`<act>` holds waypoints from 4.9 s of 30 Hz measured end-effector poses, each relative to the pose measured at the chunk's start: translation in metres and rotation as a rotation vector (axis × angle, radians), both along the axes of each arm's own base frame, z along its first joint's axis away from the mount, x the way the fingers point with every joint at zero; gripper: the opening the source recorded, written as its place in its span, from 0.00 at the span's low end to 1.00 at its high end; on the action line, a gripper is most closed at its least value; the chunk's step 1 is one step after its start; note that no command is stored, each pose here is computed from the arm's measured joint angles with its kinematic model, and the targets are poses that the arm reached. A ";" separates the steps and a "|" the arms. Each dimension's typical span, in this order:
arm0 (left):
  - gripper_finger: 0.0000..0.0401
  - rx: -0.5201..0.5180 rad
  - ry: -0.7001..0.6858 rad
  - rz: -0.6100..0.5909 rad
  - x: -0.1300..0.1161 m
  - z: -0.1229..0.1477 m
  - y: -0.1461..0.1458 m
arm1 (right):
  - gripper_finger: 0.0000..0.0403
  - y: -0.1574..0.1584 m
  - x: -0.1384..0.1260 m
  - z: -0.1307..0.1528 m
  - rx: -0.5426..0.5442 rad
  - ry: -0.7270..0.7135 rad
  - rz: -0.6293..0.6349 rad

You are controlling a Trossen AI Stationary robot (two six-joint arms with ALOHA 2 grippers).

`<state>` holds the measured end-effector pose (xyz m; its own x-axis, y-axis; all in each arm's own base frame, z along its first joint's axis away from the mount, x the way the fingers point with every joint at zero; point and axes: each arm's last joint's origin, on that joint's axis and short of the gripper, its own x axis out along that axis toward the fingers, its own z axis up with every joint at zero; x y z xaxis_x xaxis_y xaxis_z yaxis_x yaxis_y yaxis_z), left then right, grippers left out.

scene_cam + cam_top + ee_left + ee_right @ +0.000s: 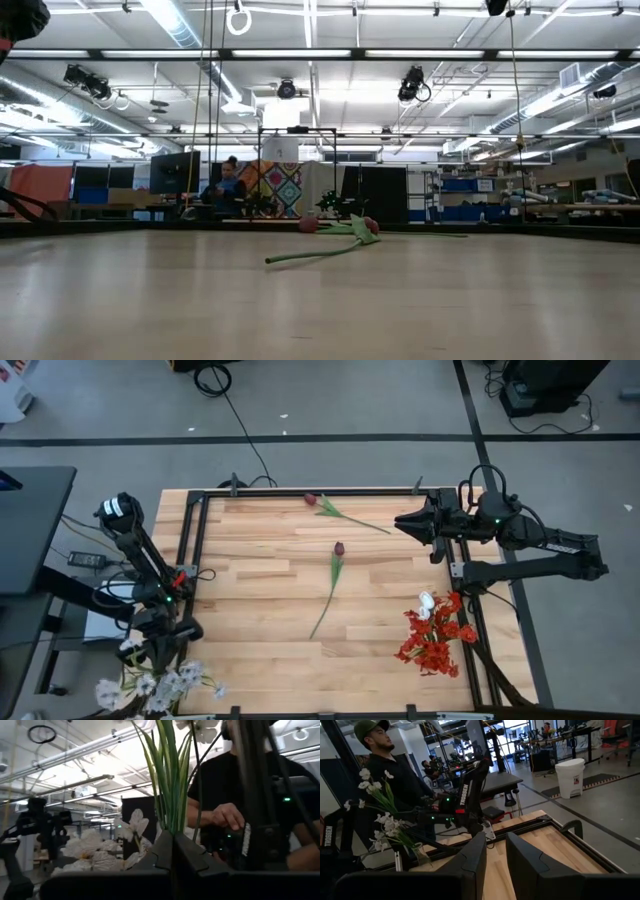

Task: Sort flowers into vase by color
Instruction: Put the white flowers into the transparent vase

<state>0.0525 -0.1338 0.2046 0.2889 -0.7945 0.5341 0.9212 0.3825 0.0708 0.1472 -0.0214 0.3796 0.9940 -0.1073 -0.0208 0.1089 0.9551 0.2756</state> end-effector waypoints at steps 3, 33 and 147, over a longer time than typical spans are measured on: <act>0.05 -0.005 0.012 0.020 0.001 0.000 0.000 | 0.21 0.000 0.000 0.000 0.000 0.000 0.000; 0.01 -0.166 0.049 0.282 0.011 0.025 0.009 | 0.21 0.000 0.000 0.000 0.000 0.000 0.000; 0.01 -0.308 0.536 1.629 0.065 0.115 0.095 | 0.45 -0.028 0.346 -0.060 0.418 -0.441 0.188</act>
